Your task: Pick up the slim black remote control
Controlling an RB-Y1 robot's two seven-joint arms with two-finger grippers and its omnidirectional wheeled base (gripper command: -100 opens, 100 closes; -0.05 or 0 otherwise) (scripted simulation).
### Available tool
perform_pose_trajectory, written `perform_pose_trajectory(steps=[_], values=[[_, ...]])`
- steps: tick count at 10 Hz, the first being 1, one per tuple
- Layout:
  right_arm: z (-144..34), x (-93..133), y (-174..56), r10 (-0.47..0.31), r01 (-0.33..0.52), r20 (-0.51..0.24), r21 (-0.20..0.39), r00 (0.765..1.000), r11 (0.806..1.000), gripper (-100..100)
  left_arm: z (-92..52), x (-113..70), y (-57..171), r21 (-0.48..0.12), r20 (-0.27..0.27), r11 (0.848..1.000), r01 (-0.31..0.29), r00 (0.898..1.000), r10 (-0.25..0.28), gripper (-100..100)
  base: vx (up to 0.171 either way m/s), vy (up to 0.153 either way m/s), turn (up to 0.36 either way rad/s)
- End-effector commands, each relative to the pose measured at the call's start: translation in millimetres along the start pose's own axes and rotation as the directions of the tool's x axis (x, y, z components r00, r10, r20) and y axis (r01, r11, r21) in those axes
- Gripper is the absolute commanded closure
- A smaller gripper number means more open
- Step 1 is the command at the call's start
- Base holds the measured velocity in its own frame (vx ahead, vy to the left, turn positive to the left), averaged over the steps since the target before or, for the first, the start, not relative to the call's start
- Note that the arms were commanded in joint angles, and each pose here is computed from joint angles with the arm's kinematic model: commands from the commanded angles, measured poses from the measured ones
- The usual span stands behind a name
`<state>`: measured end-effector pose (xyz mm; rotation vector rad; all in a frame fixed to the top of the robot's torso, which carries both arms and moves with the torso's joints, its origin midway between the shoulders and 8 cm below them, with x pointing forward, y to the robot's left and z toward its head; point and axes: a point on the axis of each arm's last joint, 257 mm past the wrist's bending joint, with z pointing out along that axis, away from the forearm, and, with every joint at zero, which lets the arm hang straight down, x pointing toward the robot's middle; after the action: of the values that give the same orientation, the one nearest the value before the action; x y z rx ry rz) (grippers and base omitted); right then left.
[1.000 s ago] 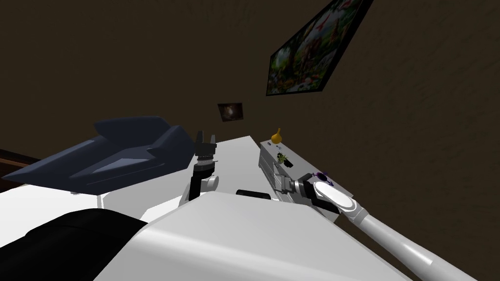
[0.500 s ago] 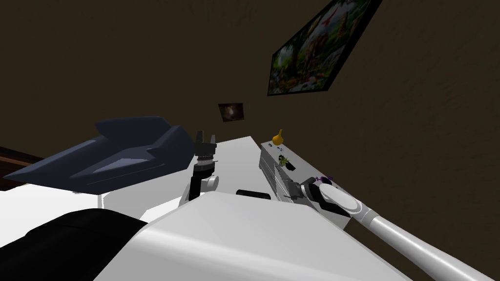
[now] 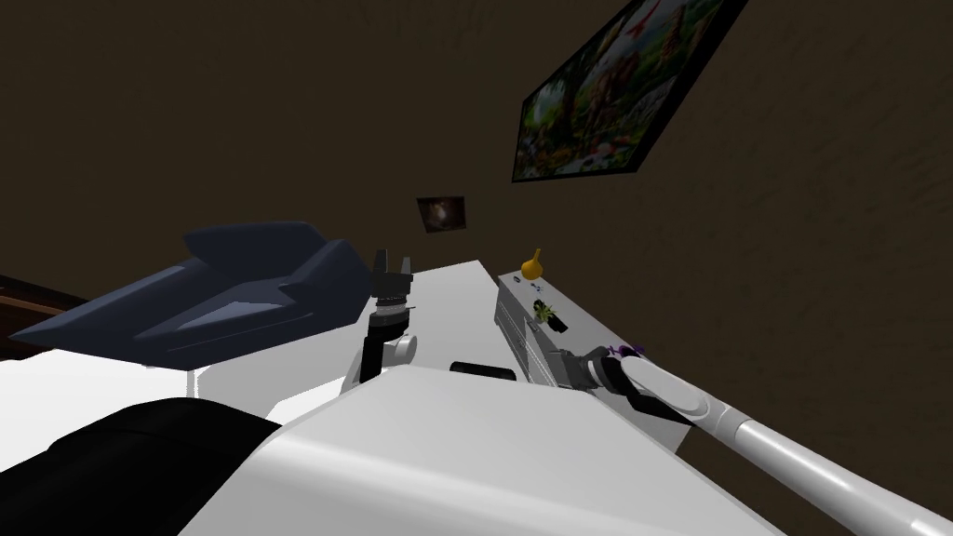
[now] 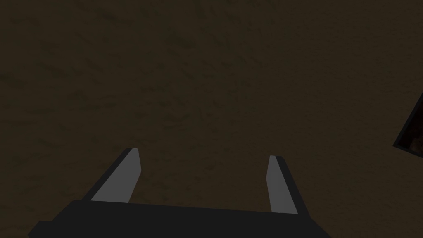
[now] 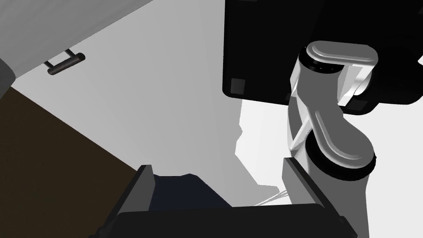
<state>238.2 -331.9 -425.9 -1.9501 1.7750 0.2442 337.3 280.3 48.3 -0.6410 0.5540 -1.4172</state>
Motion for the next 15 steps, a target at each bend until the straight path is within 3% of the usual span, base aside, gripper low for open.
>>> perform_pose_trajectory(steps=[1, 2, 3, 4, 6, 7, 10, 12, 13, 14, 15], values=[[-7.8, 32.6, 12.8, -0.047, 0.044, -0.076, -0.040, 0.996, 0.998, -100, 0.0, 0.0, 0.0, 0.000, 0.000, 1.000, 0.000, 1.000, 0.000, 0, 0.069, -0.002, 0.041], [-7.9, 33.7, 13.2, -0.052, 0.049, -0.080, -0.042, 0.995, 0.998, -100, 0.0, 0.0, 0.0, 0.000, 0.000, 1.000, 0.000, 1.000, 0.000, 0, 0.062, -0.005, 0.016], [-17.1, 57.1, 24.4, -0.087, 0.077, -0.136, -0.078, 0.987, 0.994, -100, 0.0, 0.0, 0.0, 0.000, 0.000, 1.000, 0.000, 1.000, 0.000, 0, 0.069, 0.002, 0.039], [-17.3, 58.2, 24.7, -0.092, 0.082, -0.139, -0.080, 0.986, 0.993, -100, 0.0, 0.0, 0.0, 0.000, 0.000, 1.000, 0.000, 1.000, 0.000, 0, 0.060, -0.010, 0.020], [-36.9, 99.4, 45.6, -0.162, 0.128, -0.231, -0.154, 0.959, 0.980, -100, 0.0, 0.0, 0.0, 0.000, 0.000, 1.000, 0.000, 1.000, 0.000, 0, 0.085, -0.020, 0.048], [-37.2, 100.6, 45.9, -0.168, 0.133, -0.235, -0.158, 0.958, 0.979, -100, 0.0, 0.0, 0.0, 0.000, 0.000, 1.000, 0.000, 1.000, 0.000, 0, 0.078, -0.014, 0.018], [-64.1, 145.7, 70.8, -0.259, 0.178, -0.323, -0.258, 0.910, 0.950, -100, 0.0, 0.0, 0.0, 0.000, 0.000, 1.000, 0.000, 1.000, 0.000, 0, 0.092, -0.010, 0.045], [-75.9, 162.9, 81.2, -0.298, 0.194, -0.352, -0.302, 0.887, 0.933, -100, 0.0, 0.0, 0.0, 0.000, 0.000, 1.000, 0.000, 1.000, 0.000, 0, 0.081, -0.018, 0.032], [-70.7, 157.6, 79.8, -0.288, 0.191, -0.343, -0.289, 0.894, 0.938, -100, 0.0, 0.0, 0.0, 0.000, 0.000, 1.000, 0.000, 1.000, 0.000, 0, 0.024, -0.010, 0.007], [-71.3, 158.3, 80.1, -0.290, 0.191, -0.345, -0.291, 0.893, 0.937, 0, 0.0, 0.0, 0.0, 0.000, 0.000, 1.000, 0.000, 1.000, 0.000, 0, 0.006, -0.002, 0.000], [-69.7, 165.0, 85.4, -0.252, 0.157, -0.352, -0.276, 0.901, 0.948, -100, 0.0, 0.0, 0.0, 0.000, 0.000, 1.000, 0.000, 1.000, 0.000, 0, -0.054, -0.006, 0.267]])
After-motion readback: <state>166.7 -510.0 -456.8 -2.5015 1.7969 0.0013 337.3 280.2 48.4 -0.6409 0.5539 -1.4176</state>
